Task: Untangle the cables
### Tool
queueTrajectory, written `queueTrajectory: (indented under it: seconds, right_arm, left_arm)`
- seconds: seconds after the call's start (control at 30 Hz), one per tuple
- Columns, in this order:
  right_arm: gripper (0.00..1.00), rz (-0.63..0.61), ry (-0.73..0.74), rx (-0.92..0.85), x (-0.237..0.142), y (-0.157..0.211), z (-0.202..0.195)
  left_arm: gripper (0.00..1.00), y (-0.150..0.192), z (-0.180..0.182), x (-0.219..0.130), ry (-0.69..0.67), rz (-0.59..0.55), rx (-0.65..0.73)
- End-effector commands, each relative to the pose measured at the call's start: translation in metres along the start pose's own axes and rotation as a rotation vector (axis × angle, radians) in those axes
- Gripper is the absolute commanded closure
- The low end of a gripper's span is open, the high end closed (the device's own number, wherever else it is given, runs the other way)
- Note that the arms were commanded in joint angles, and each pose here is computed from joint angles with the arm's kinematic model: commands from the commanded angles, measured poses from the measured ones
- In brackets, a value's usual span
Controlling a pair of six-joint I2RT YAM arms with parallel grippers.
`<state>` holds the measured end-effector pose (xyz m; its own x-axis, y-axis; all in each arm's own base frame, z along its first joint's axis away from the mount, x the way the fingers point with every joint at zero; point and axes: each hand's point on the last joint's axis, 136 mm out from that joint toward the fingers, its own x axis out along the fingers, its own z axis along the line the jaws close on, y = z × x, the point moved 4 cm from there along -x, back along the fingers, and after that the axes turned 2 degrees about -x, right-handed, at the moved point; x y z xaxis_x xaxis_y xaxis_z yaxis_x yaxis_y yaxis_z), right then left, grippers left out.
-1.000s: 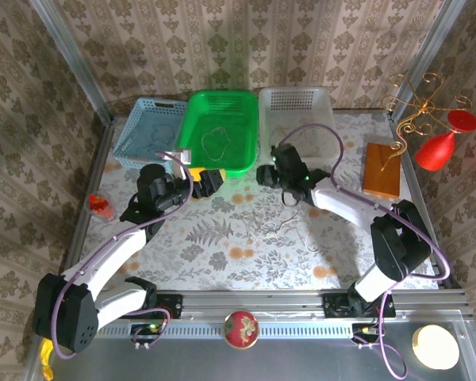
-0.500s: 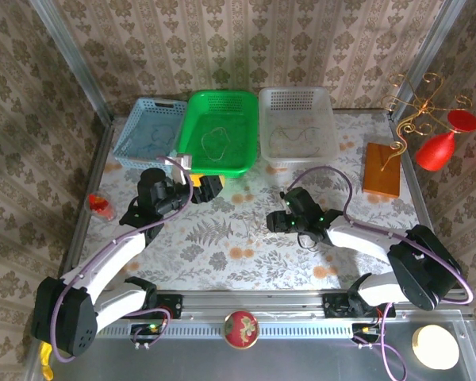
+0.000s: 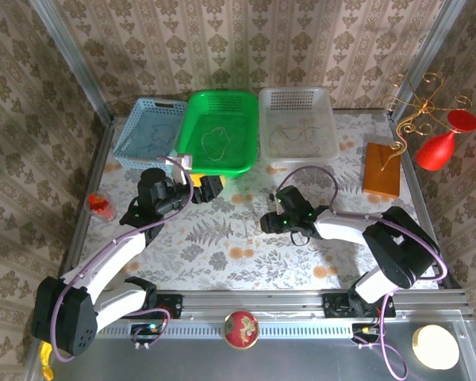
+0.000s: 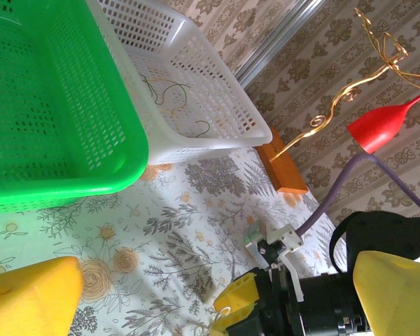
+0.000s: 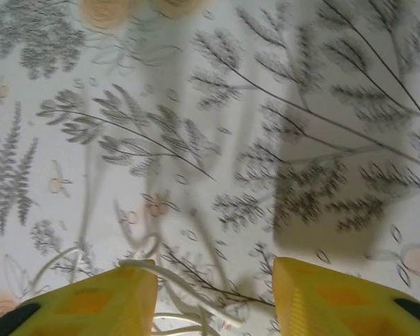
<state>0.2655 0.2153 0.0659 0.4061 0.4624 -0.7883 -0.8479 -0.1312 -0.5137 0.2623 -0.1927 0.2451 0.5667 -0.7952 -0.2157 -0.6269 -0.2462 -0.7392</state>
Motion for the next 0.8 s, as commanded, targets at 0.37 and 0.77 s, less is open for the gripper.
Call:
queueTrajectory:
  seconds: [0.37, 0.77]
  right_arm:
    - [1.00, -0.178, -0.129, -0.078, -0.062, -0.067, 0.045]
    - [1.00, -0.373, -0.301, -0.020, -0.117, -0.104, 0.071]
  left_arm:
    - [0.00, 0.007, 0.001, 0.005, 0.016, 0.017, 0.005]
    - [0.00, 0.034, 0.004, 0.018, 0.061, 0.089, 0.019]
